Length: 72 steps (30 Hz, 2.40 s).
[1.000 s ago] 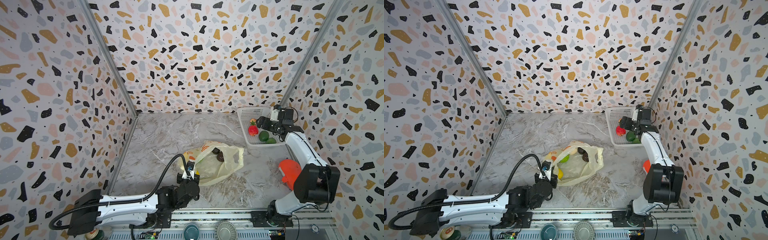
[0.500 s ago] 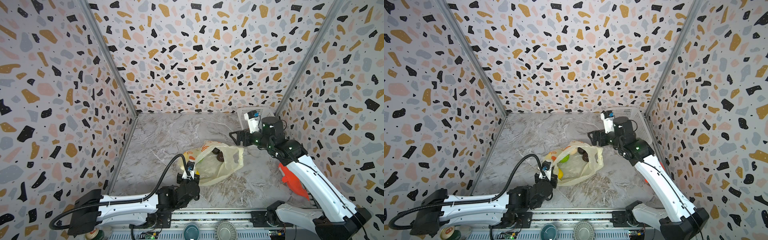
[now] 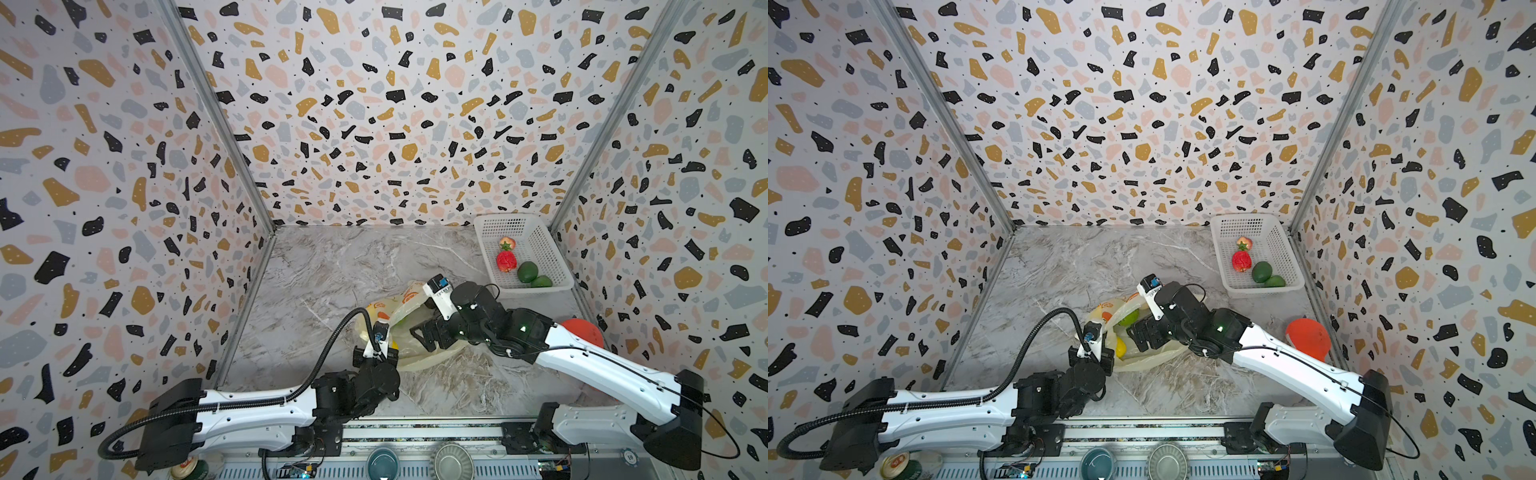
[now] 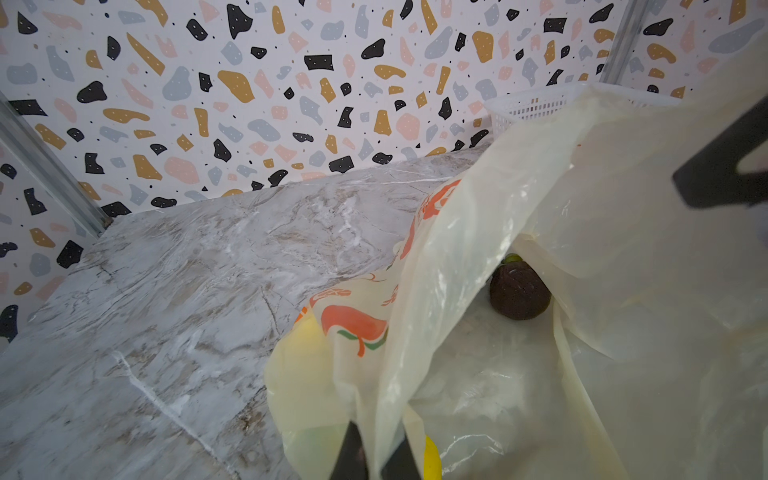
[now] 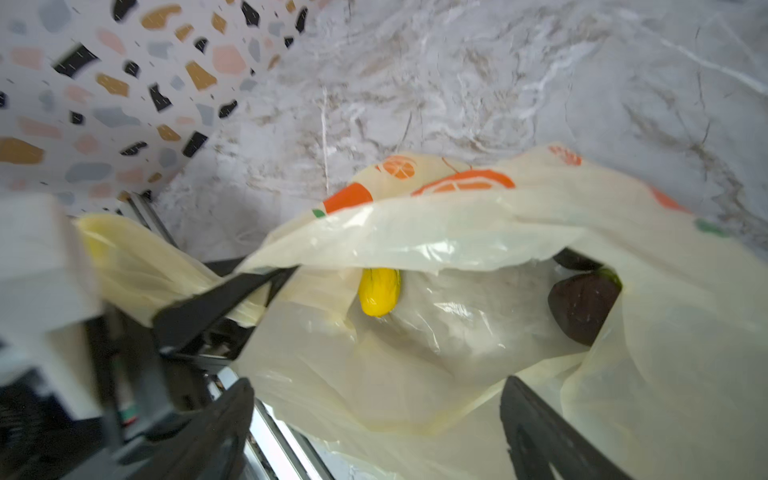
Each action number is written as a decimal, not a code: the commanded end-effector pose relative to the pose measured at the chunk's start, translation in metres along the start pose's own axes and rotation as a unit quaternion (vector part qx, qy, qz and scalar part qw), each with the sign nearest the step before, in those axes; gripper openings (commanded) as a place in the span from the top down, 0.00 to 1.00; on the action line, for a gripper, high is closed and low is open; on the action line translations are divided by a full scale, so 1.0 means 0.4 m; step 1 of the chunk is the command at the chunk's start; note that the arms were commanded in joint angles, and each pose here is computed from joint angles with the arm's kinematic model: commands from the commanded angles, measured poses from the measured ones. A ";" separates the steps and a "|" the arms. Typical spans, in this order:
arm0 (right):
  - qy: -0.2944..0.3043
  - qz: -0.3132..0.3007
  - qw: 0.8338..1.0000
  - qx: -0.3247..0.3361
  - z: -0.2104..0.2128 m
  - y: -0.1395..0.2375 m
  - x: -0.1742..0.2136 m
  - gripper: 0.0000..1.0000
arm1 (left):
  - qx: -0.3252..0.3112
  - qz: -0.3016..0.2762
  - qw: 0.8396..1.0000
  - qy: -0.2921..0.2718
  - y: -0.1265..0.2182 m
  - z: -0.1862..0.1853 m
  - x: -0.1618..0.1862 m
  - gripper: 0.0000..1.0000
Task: Untie the knot of the plastic bag and take out the fruit
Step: 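Move the empty right gripper back into the bag opening, then lower the right gripper onto the light green bumpy fruit and close on it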
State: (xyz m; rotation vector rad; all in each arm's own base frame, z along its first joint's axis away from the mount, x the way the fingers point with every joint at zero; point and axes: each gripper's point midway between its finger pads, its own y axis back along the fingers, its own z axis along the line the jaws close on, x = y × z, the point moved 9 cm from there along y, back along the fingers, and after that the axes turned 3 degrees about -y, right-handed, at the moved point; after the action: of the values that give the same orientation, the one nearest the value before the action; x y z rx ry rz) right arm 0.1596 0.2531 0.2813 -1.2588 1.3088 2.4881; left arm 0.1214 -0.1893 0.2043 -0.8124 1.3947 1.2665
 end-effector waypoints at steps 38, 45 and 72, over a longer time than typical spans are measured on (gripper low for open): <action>0.058 0.034 0.995 0.071 -0.054 -0.140 0.245 0.12 | -0.014 -0.023 0.999 0.039 0.008 -0.006 -0.084 1.00; 0.083 0.070 0.992 0.069 -0.033 -0.200 0.233 0.13 | -0.002 -0.017 0.999 0.030 0.007 -0.015 -0.084 1.00; 0.027 0.077 0.996 0.033 -0.062 -0.231 0.156 0.07 | 0.009 -0.019 0.998 0.059 0.018 0.008 -0.072 1.00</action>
State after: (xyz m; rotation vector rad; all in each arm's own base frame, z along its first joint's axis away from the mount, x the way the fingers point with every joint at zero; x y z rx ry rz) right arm 0.1866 0.2846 0.1753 -1.2754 1.4899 2.4936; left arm 0.1210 -0.1947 0.2299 -0.8321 1.4638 1.2083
